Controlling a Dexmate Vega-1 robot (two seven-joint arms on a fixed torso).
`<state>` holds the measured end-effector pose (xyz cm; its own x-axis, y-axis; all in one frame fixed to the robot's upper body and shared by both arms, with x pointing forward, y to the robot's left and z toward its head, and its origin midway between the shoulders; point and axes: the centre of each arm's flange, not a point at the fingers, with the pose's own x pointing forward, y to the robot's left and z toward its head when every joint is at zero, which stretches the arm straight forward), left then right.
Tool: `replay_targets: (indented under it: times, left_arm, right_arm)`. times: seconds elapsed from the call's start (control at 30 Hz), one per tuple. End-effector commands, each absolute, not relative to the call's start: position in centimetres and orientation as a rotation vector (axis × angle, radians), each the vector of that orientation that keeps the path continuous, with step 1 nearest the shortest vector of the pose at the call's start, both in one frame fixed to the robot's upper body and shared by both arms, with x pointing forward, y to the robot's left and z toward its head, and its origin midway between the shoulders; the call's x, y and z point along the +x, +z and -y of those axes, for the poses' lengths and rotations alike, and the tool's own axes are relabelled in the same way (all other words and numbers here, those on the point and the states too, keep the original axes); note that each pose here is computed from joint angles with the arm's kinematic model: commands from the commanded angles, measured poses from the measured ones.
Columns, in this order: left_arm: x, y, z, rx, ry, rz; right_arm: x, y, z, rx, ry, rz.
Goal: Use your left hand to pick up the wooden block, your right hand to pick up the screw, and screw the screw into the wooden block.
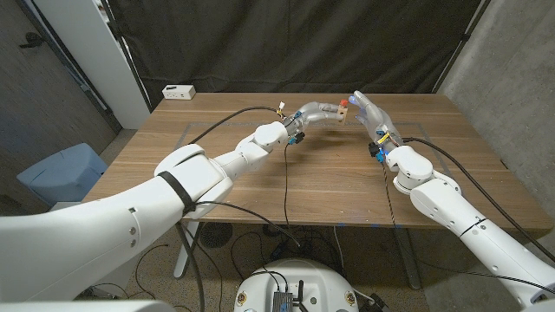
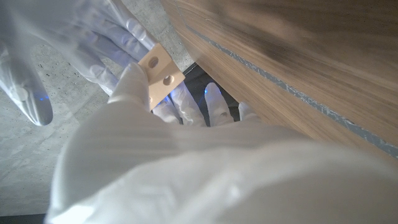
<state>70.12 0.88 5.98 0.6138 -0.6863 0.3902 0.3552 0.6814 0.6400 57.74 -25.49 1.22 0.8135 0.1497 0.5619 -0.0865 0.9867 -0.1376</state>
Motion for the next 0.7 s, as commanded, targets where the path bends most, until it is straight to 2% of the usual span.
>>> replay_targets:
  times: [0.03,0.7]
  left_arm:
    - [70.22,5.91,-0.6,0.545,-0.632,0.655]
    - [70.61,5.98,-0.66,0.546,-0.62,0.625]
  right_arm:
    - [57.81,1.04,25.32,-0.107,0.139,0.6]
    - [58.2,0.97,25.11,-0.097,0.147,0.593]
